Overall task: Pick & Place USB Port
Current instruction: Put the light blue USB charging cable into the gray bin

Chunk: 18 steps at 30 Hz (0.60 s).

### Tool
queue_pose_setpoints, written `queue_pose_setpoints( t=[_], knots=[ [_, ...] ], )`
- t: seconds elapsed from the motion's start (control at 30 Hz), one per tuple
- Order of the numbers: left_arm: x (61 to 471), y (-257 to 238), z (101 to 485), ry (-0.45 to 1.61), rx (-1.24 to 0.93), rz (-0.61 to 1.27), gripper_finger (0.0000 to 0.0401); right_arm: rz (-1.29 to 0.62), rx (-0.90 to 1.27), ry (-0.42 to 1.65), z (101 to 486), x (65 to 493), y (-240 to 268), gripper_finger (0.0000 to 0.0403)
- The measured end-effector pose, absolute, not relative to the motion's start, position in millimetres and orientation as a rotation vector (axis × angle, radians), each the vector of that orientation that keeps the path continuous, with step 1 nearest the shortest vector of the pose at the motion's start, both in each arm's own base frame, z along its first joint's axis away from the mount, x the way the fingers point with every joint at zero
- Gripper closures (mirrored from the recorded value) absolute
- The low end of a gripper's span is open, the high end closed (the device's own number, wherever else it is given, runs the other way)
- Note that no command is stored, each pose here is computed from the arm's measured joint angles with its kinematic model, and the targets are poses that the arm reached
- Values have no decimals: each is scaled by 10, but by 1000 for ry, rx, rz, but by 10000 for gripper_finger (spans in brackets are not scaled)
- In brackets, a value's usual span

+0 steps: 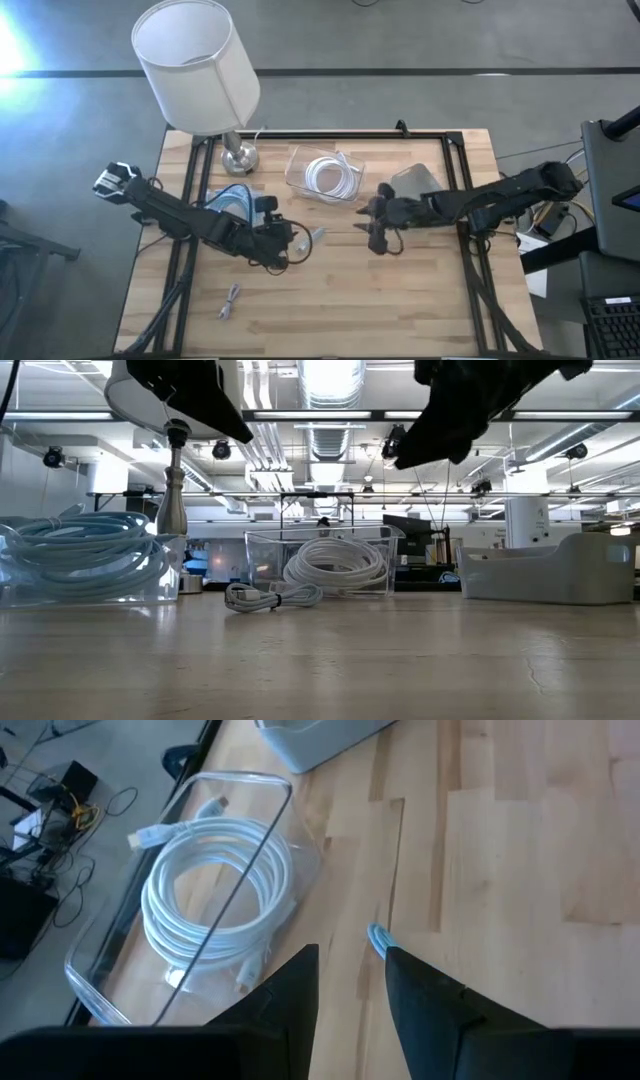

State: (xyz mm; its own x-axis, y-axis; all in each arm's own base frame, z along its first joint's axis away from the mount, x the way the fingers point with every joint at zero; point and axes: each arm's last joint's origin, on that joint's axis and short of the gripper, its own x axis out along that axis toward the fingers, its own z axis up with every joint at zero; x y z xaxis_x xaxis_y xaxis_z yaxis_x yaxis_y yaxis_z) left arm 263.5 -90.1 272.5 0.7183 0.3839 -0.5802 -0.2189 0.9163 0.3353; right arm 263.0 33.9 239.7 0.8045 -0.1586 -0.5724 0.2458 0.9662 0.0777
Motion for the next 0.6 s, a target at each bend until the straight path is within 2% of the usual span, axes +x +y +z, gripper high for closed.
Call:
queue_pose_setpoints(
  t=[0.37,0.6],
  knots=[
    [2502,-848,2749,688,227,344,279,-83,-60,765,1894,3272,508,229],
    [2454,-827,2642,708,203,361,279,-26,-200,825,1720,3765,585,229]
  ],
)
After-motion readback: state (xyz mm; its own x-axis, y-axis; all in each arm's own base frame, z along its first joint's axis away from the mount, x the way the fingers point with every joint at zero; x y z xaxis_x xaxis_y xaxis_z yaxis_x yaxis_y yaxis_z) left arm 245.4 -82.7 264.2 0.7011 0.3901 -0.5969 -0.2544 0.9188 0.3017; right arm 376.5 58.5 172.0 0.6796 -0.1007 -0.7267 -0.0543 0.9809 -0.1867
